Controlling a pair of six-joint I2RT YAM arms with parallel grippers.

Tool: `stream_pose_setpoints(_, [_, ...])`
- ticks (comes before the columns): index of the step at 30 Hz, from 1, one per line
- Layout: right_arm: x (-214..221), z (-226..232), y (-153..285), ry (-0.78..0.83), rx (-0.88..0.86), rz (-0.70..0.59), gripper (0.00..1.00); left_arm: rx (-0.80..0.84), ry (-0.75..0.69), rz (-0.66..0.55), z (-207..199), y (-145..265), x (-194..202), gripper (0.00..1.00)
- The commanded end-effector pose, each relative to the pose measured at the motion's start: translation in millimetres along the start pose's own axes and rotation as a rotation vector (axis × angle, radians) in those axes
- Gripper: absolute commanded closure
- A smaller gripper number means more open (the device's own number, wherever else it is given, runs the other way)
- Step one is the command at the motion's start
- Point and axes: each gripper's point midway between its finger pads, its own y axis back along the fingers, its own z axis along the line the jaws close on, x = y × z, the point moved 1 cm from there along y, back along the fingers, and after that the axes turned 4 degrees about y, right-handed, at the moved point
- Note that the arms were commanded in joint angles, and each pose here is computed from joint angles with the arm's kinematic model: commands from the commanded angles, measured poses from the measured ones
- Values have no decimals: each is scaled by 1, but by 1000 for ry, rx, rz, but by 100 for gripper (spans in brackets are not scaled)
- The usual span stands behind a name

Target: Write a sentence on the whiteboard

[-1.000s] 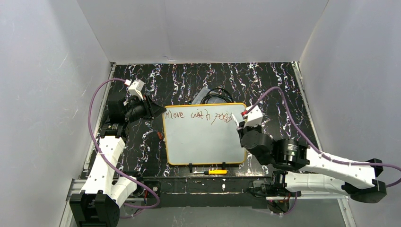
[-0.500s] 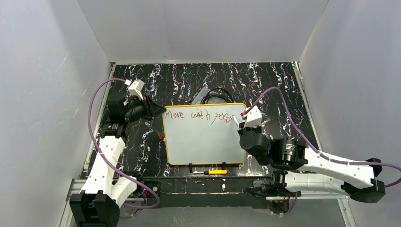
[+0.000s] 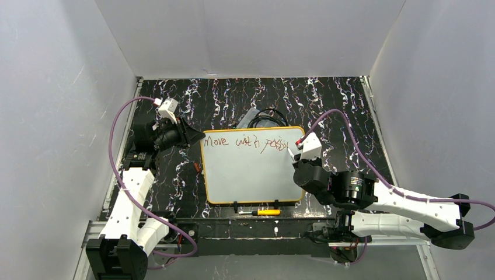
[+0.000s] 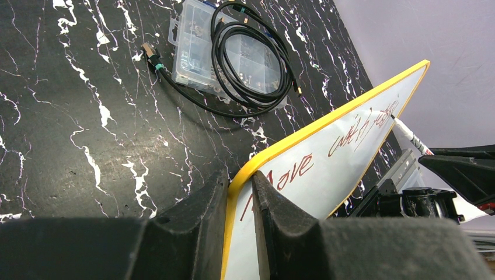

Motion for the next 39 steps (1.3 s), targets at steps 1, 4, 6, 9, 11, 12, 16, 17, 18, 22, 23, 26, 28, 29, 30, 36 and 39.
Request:
stream_pose_setpoints(1, [1, -11, 5, -20, 36, 14, 99, 21, -9, 3, -8, 3, -3, 81])
stream_pose_setpoints(4, [-3, -16, 7, -30, 59, 0, 99, 21, -10, 2, -8, 3, -3, 81])
stream_pose_setpoints(6, [-8, -18, 7, -35, 68, -19, 99, 22, -10, 2, -8, 3, -3, 81])
stream_pose_setpoints(9, [-15, -17, 6, -31, 69, -46, 99, 23, -10, 2, -8, 3, -3, 81])
stream_pose_setpoints(11, [-20, -16, 5, -26, 76, -58, 99, 23, -9, 3, -8, 3, -3, 81])
stream_pose_setpoints(12, [-23, -15, 5, -19, 81, -65, 99, 23, -8, 3, -8, 3, -3, 81])
stream_pose_setpoints(16, [-34, -12, 3, -10, 79, -96, 99, 23, -9, 2, -8, 3, -3, 81])
stream_pose_setpoints(17, [-36, -11, 3, -8, 79, -101, 99, 23, -9, 3, -8, 3, -3, 81])
stream_pose_setpoints(18, [-37, -10, 2, -8, 77, -107, 99, 23, -8, 3, -8, 3, -3, 81])
stream_pose_setpoints(22, [-36, -6, -1, 15, 73, -97, 99, 22, -8, 4, -8, 2, -3, 81])
stream_pose_setpoints(23, [-35, -4, -2, 21, 70, -91, 99, 22, -9, 4, -8, 2, -3, 81])
stream_pose_setpoints(26, [-31, -2, -3, 26, 64, -78, 99, 23, -9, 3, -8, 3, -3, 81])
stream_pose_setpoints(28, [-31, -4, -2, 20, 66, -80, 99, 23, -9, 3, -8, 3, -3, 81])
stream_pose_setpoints(29, [-32, -5, -1, 15, 63, -84, 99, 22, -9, 3, -8, 3, -3, 81])
stream_pose_setpoints(30, [-33, -5, 0, 7, 59, -88, 99, 23, -10, 2, -8, 3, -3, 81])
stream_pose_setpoints(36, [-39, -11, 9, -36, 33, -125, 99, 20, -11, 1, -8, 3, -3, 81])
stream_pose_setpoints(39, [-38, -16, 11, -47, 45, -129, 99, 18, -11, 1, -8, 3, -3, 81])
